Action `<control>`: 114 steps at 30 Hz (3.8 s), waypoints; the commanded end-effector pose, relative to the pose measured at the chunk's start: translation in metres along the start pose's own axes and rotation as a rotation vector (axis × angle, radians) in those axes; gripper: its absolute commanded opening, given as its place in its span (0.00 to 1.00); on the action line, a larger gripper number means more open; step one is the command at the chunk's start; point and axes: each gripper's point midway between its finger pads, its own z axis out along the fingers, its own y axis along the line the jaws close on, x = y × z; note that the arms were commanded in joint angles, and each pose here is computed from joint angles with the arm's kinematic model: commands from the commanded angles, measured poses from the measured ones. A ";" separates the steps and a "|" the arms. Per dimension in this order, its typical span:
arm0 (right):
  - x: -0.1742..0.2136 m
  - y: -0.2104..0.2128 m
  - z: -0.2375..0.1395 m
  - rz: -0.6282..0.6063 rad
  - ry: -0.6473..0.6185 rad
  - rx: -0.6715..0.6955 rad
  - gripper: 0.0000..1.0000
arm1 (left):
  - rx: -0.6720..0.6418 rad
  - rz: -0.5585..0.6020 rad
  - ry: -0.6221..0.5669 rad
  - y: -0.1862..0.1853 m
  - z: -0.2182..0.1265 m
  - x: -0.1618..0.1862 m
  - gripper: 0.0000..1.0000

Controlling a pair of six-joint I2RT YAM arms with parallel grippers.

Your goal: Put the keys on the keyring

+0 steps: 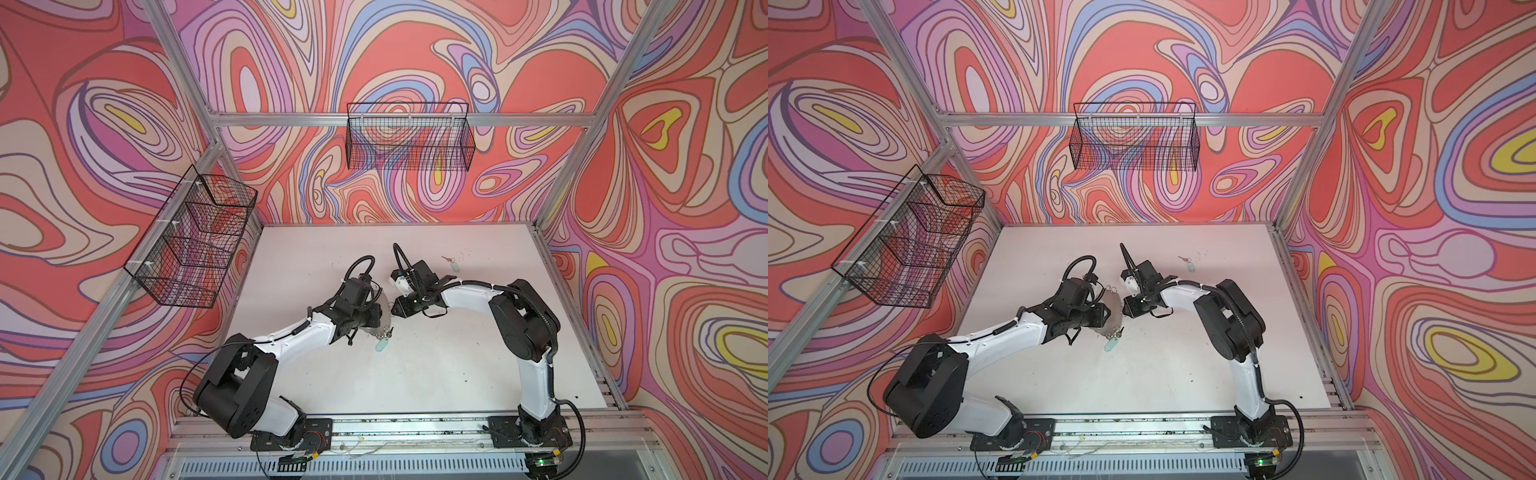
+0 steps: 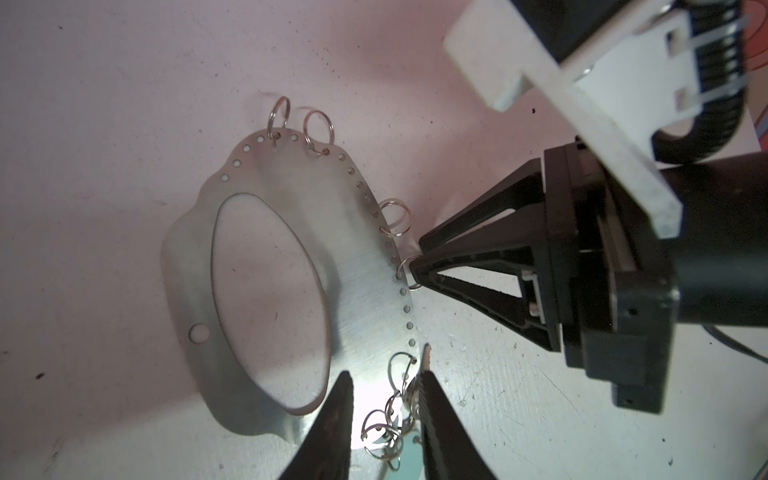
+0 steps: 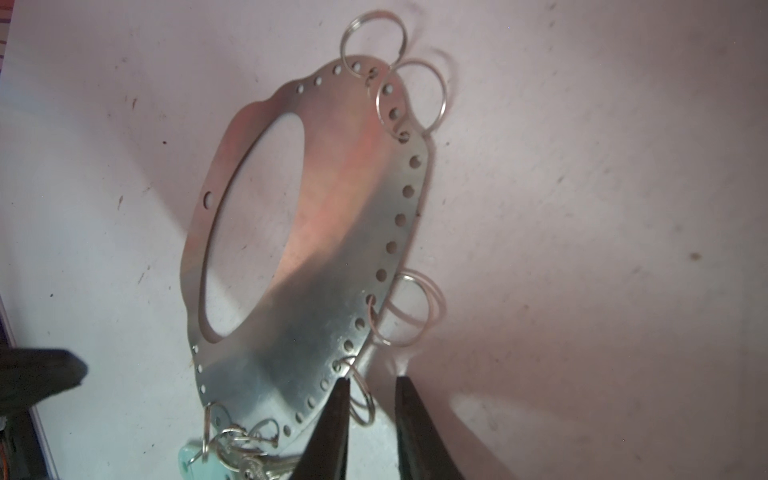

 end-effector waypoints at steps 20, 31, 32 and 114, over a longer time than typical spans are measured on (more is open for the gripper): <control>0.001 0.003 0.005 -0.036 0.016 -0.001 0.00 | 0.025 -0.011 -0.021 -0.005 -0.007 -0.003 0.32; -0.012 0.030 -0.028 -0.055 -0.124 -0.081 0.00 | 0.072 -0.039 -0.076 -0.016 -0.027 -0.016 0.31; -0.013 0.032 -0.032 -0.059 -0.142 -0.089 0.00 | 0.078 -0.042 -0.084 -0.017 -0.030 -0.017 0.31; -0.076 0.213 -0.335 -0.387 -1.046 -0.688 0.00 | 0.965 0.192 -0.578 -0.195 -0.288 -0.130 0.00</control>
